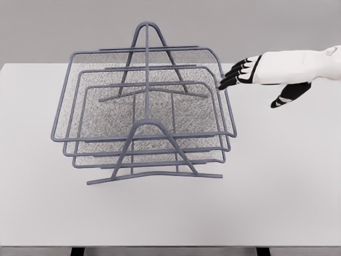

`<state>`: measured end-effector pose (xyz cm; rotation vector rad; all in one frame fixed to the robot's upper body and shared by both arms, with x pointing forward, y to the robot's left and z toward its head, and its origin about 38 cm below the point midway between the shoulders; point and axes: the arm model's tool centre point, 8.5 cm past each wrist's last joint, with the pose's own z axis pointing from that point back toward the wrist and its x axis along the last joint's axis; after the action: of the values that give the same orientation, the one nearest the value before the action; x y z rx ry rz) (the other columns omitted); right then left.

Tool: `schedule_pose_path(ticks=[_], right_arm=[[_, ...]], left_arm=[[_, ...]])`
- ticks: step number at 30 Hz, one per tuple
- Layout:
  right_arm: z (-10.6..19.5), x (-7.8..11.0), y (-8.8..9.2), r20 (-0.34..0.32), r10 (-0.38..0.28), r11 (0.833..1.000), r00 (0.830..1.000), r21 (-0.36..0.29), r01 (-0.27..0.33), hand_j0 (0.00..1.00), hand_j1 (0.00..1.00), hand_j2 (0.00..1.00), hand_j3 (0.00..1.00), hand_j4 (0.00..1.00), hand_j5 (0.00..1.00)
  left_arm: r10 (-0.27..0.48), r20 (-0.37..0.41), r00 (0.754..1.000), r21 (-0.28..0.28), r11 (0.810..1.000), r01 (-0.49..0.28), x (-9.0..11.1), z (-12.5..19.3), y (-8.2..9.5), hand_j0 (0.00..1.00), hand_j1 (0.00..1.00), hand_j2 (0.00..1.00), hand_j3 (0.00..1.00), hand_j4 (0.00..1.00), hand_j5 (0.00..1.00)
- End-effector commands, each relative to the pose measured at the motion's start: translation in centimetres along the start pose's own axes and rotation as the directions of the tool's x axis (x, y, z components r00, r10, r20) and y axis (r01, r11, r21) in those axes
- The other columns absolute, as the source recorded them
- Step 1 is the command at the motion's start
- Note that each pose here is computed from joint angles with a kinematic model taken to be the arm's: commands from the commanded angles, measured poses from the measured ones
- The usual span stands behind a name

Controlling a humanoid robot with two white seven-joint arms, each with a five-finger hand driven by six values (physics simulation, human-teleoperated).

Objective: Pull out the upper folder box with right arm

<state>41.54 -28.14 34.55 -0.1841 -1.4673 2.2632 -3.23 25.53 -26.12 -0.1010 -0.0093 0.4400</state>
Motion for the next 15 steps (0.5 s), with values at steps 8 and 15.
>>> schedule_pose_path(ticks=[8, 15], right_arm=[[-4.1, 2.7, -3.1, 0.128, 0.09, 0.996, 0.988, -0.01, -0.089, 1.0, 1.0, 1.0, 1.0, 1.0, 1.0], [-5.0, 3.3, -3.2, 0.149, 0.107, 0.994, 0.983, -0.004, -0.108, 1.0, 1.0, 1.0, 1.0, 1.0, 1.0]], left_arm=[[-0.001, -0.001, 1.0, 0.001, 1.0, 0.001, 0.0, 0.0, 0.0, 1.0, 1.0, 1.0, 1.0, 1.0, 1.0], [0.0, 0.0, 1.0, 0.0, 1.0, 0.0, 0.0, 0.0, 0.0, 1.0, 1.0, 1.0, 1.0, 1.0, 1.0]])
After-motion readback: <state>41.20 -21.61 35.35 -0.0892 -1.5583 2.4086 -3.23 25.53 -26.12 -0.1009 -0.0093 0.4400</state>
